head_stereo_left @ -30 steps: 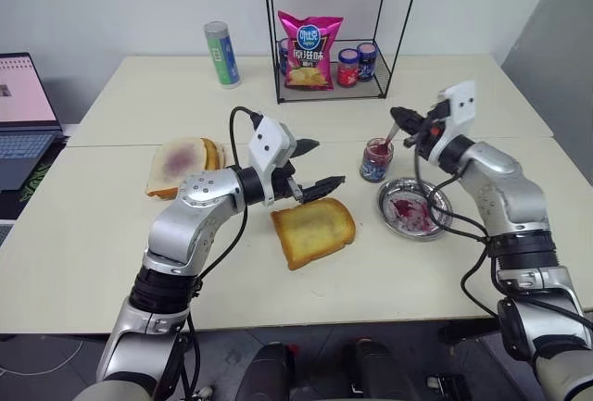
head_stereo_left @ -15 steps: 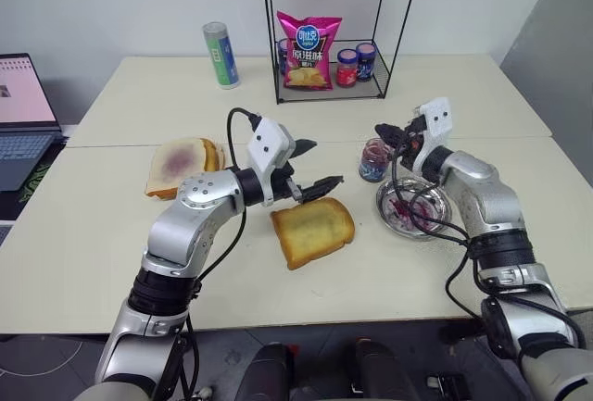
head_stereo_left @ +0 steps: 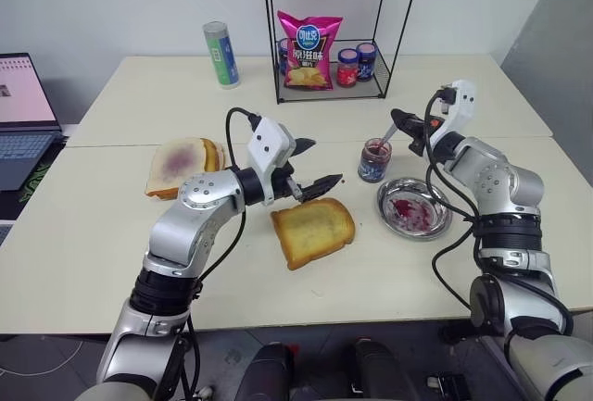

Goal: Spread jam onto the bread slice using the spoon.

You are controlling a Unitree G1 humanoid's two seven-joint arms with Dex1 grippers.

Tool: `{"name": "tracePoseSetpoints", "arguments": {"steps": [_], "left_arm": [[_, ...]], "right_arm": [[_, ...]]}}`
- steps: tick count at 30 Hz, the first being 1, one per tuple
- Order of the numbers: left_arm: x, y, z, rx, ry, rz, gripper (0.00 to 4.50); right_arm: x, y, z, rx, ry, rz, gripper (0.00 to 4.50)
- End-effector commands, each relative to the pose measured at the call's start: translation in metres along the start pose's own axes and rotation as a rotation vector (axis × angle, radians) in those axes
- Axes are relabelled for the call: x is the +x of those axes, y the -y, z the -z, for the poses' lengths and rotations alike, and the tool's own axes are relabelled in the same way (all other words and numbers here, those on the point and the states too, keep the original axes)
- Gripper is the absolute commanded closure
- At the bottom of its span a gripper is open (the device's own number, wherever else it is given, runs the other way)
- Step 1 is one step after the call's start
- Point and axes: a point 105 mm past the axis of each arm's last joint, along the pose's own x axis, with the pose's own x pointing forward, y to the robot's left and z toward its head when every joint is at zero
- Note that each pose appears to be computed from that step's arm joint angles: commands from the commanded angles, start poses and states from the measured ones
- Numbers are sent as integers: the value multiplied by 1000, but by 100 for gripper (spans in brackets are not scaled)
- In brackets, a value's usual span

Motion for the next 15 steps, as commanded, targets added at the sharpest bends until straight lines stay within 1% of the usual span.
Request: {"name": "tracePoseSetpoints", "arguments": {"steps": [1, 7, 12, 15], "left_arm": [[2, 1, -9, 31, 38, 5, 0], [5, 1, -9, 34, 42, 10, 0], [6, 1, -9, 41, 42, 15, 0], [6, -1, -9, 50, 38, 10, 0]], "right_arm": [[-5, -4, -29, 30, 84, -8, 444], [-9, 1, -35, 48, 102, 20, 444], [-11, 6, -42, 150, 137, 42, 444], [-11, 6, -41, 198, 133, 40, 444]]}}
